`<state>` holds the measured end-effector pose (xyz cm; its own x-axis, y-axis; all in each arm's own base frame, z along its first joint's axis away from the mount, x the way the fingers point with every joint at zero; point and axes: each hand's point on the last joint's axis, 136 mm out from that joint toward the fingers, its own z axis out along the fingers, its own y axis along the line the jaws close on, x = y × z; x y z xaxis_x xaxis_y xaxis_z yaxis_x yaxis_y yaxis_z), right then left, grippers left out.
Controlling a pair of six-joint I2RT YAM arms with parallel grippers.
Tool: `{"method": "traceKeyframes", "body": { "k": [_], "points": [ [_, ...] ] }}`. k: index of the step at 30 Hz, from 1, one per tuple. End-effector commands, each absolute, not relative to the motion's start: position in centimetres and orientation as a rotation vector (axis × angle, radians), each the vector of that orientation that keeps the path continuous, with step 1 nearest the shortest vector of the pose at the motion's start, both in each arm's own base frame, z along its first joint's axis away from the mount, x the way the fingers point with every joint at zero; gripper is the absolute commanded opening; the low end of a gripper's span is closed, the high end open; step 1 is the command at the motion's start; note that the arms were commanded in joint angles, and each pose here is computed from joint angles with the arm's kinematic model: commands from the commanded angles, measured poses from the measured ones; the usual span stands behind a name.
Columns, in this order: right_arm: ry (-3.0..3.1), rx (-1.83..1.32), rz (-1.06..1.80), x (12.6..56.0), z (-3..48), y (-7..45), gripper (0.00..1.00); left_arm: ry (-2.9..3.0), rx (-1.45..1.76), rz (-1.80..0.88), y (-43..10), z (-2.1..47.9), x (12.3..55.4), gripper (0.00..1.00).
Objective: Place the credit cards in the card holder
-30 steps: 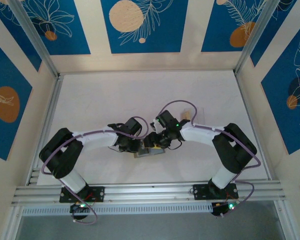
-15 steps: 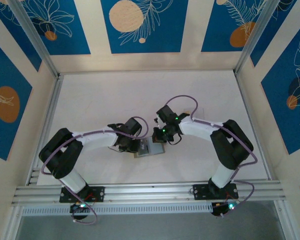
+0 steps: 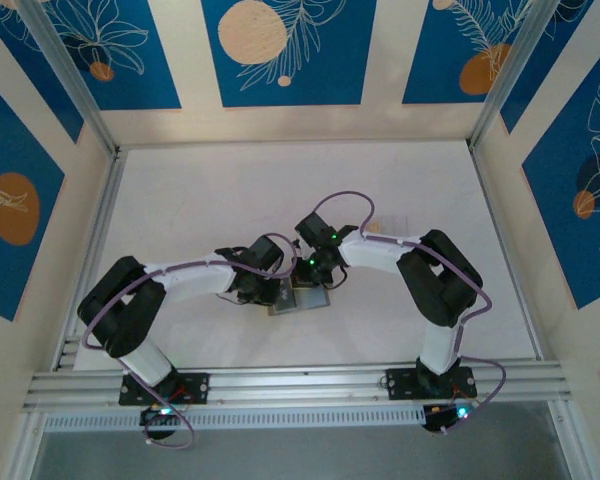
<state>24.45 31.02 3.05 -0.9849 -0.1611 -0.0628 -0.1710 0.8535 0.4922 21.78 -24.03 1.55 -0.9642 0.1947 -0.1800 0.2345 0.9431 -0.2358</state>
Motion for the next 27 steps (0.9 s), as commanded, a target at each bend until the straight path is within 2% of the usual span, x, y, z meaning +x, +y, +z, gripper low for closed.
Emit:
{"method": "traceKeyframes", "body": {
  "k": [1,7,12,20,27],
  "points": [
    [3.003,-0.296,0.938,23.3,4.1,32.4,0.00,3.012,0.332,-0.351,-23.4,-1.7,20.6,0.09],
    [2.985,-0.234,0.510,25.7,4.4,26.6,0.00,3.014,0.326,-0.342,-23.2,-1.9,20.5,0.09],
    [3.023,-0.214,0.339,26.2,3.0,24.3,0.00,3.017,0.322,-0.340,-23.1,-1.9,20.4,0.09],
    [3.083,-0.263,0.328,25.4,0.4,25.8,0.00,3.017,0.323,-0.339,-23.2,-1.9,20.5,0.09],
    [3.105,-0.330,0.701,23.3,1.8,29.5,0.00,3.018,0.328,-0.330,-23.2,-1.9,20.5,0.09]
  ]
}}
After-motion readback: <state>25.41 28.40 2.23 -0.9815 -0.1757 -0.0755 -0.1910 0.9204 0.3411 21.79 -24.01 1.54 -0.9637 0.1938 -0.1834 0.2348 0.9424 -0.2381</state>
